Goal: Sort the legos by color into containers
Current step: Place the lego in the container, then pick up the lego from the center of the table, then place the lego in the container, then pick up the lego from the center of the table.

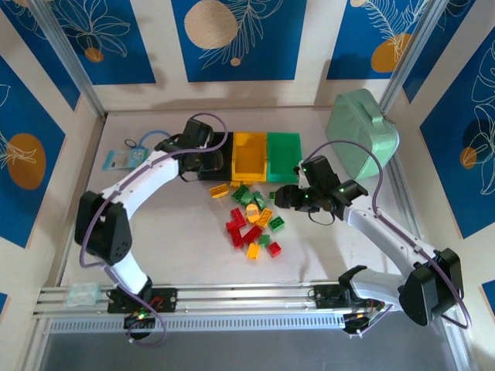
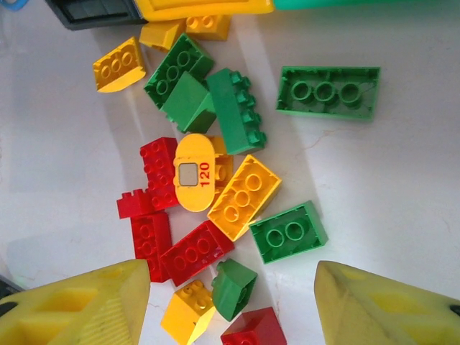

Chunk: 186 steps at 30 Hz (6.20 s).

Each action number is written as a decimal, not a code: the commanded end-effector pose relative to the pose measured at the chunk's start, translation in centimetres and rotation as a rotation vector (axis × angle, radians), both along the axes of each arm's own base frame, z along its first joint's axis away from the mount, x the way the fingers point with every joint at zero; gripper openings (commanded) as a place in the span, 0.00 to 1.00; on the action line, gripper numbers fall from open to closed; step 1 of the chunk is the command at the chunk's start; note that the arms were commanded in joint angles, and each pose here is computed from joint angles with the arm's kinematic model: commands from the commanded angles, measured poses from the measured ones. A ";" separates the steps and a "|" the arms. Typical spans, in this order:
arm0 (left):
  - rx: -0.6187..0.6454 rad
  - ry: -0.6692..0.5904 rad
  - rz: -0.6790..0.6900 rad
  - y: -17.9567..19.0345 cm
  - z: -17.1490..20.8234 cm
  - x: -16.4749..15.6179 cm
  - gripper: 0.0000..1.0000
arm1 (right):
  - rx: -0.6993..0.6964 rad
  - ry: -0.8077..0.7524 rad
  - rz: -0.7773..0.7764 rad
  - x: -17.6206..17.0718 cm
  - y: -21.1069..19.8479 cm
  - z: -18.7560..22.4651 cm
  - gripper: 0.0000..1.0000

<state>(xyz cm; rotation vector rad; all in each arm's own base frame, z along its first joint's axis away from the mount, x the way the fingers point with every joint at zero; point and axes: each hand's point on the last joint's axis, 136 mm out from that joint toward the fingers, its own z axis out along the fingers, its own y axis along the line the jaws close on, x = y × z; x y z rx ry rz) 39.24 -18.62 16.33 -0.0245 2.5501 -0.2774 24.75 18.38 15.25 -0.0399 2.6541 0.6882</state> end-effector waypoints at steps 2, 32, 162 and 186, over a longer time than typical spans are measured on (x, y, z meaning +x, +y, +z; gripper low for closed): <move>-0.052 -0.006 0.002 0.7 0.2 -2.4 0.64 | -0.025 -0.016 0.069 -0.3 1.3 0.9 0.63; -0.065 0.123 -0.342 -5.8 -7.2 -16.3 0.68 | -0.158 0.067 0.075 -0.1 4.3 -0.2 0.59; -0.177 0.002 0.024 4.3 -4.2 -12.5 0.65 | -0.286 0.320 0.009 -5.1 1.1 -7.1 0.65; -0.188 0.016 0.050 5.6 -6.2 -15.1 0.65 | -0.275 0.423 -0.179 -1.4 1.4 -12.3 0.55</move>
